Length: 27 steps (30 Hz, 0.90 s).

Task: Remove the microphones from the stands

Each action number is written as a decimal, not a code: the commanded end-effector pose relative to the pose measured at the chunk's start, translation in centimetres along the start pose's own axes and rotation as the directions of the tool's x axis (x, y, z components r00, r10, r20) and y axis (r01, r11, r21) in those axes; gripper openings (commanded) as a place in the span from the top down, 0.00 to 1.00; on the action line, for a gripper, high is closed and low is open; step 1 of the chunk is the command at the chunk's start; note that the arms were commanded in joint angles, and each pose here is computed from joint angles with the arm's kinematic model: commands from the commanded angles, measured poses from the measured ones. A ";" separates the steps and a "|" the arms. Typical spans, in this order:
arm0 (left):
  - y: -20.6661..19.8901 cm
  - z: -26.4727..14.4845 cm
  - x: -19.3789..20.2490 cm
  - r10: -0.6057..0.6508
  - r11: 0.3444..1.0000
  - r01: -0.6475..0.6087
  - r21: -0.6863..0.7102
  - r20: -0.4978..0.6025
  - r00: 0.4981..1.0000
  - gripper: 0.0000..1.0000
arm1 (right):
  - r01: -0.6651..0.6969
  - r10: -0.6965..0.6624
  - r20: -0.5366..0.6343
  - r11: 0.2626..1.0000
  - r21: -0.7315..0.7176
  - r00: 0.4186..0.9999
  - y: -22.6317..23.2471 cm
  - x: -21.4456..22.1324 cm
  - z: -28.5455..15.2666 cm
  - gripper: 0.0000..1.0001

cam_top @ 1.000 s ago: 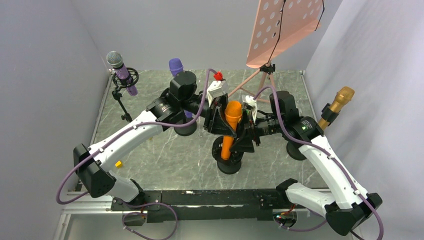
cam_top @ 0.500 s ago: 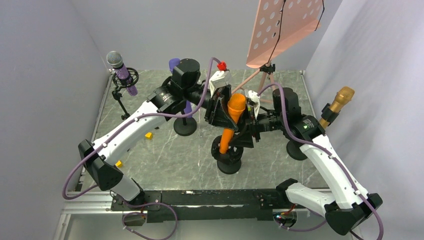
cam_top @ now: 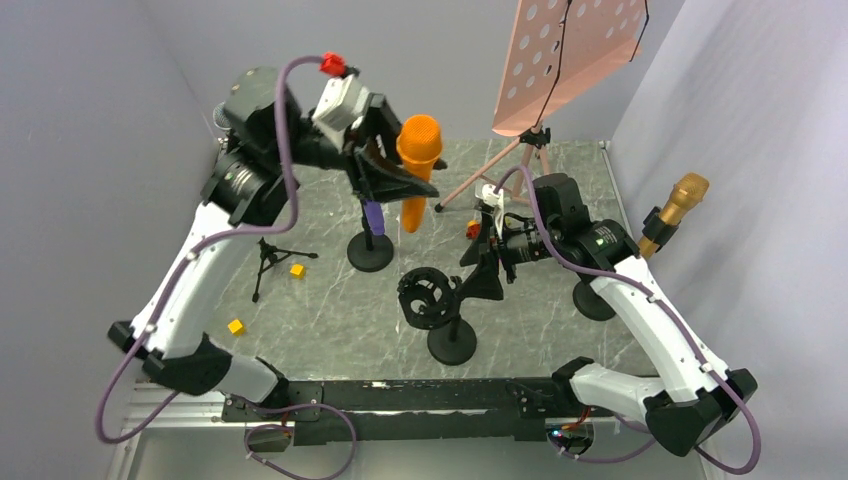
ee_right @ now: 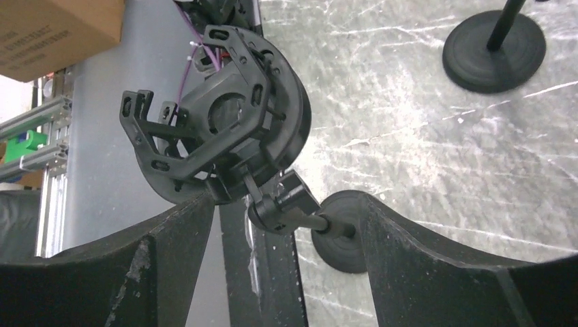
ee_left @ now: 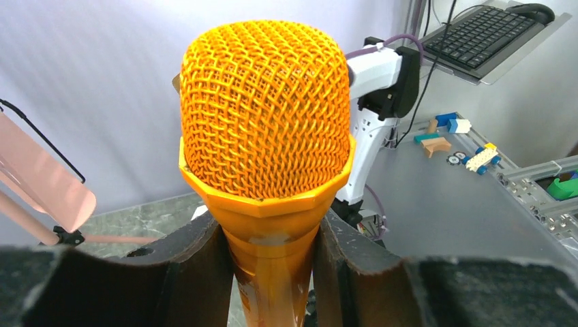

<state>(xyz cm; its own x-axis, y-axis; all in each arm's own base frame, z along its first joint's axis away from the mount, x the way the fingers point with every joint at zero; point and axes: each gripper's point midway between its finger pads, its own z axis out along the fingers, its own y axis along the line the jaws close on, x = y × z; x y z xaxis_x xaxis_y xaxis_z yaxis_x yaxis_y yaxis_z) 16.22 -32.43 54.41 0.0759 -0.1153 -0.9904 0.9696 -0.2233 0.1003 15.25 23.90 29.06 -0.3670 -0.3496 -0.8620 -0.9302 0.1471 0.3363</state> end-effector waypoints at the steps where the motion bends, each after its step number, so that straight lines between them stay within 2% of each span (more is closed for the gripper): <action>1: -1.5 -1.5 -0.1 0.042 0.999 -0.042 -0.024 0.012 0.999 1.00 | 0.032 -0.032 -0.006 0.999 0.002 0.999 1.3 -0.6 -1.1 0.18; 6: -1.8 -3.8 0.9 0.032 0.995 -0.036 -0.094 -0.038 0.999 1.00 | 0.056 -0.057 -0.012 0.998 -0.027 0.998 1.8 -1.2 -1.3 0.17; 10: -1.3 -7.7 1.7 0.034 0.971 -0.055 -0.232 -0.094 0.995 1.00 | 0.117 -0.120 -0.063 0.992 -0.052 0.991 2.2 -0.7 -1.9 0.16; 14: -0.6 -11.2 4.8 -0.031 0.921 -0.044 -0.387 -0.186 0.982 1.00 | 0.168 -0.171 -0.080 0.985 -0.038 0.982 1.4 0.0 -1.8 0.13; 19: -1.6 -13.3 8.7 -0.130 0.887 -0.003 -0.462 -0.255 0.958 1.00 | 0.216 -0.225 -0.108 0.972 -0.089 0.968 0.7 0.3 -0.6 0.12; 25: -4.4 -15.7 14.7 -0.265 0.841 0.038 -0.539 -0.350 0.898 1.00 | 0.335 -0.364 -0.177 0.926 -0.171 0.914 1.8 1.9 1.5 0.15; 27: -4.5 -17.5 17.1 -0.329 0.790 0.023 -0.613 -0.392 0.859 1.00 | 0.342 -0.371 -0.184 0.924 -0.173 0.910 1.8 2.2 1.9 0.17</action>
<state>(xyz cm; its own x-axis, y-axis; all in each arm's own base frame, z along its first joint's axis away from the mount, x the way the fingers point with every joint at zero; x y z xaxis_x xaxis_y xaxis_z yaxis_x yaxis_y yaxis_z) 17.28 -19.12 39.62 -0.1036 0.2284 -0.9680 0.9544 0.2967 -0.0321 13.26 24.75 26.91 -0.1203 -0.5442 -0.8303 -0.9791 -0.0732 0.1898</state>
